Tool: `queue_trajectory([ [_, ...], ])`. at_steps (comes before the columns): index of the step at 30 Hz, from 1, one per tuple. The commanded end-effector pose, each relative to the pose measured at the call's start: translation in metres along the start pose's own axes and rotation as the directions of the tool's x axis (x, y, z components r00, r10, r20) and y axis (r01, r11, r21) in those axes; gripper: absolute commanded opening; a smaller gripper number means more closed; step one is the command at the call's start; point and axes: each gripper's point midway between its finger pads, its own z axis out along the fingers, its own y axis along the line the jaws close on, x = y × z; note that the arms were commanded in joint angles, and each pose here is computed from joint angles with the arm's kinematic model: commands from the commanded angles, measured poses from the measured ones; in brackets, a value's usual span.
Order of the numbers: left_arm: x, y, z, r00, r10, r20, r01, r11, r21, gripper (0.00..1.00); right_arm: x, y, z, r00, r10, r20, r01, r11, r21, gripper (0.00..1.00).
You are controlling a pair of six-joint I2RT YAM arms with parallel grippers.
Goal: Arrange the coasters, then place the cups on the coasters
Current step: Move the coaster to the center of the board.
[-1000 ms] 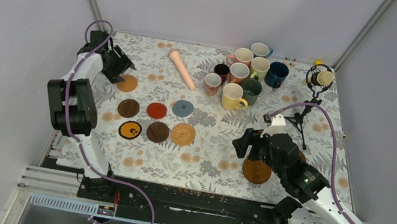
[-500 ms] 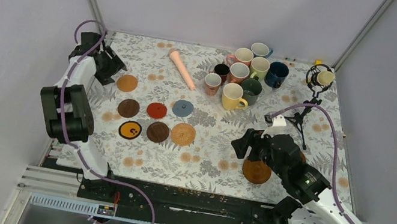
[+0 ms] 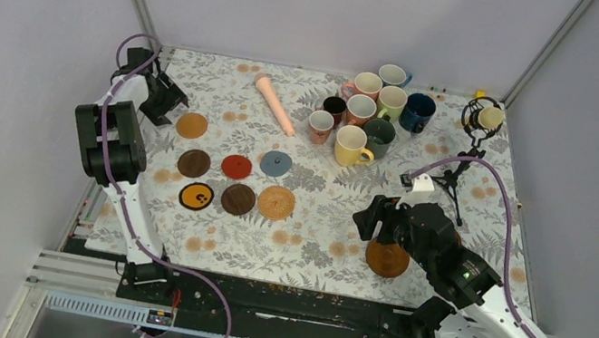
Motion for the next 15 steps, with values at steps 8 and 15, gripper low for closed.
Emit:
queue_trajectory([
  [8, -0.009, -0.006, 0.015, 1.000, -0.008, -0.015, 0.008, 1.000, 0.030, 0.68, -0.020, 0.004, -0.003, 0.999, -0.014, 0.043, 0.014, 1.000, 0.009, 0.72],
  [15, -0.002, -0.009, 0.019, 0.999, 0.000, -0.052, 0.003, 0.998, 0.062, 0.68, -0.019, 0.006, -0.002, 0.999, -0.002, 0.047, 0.002, 1.000, -0.001, 0.72],
])
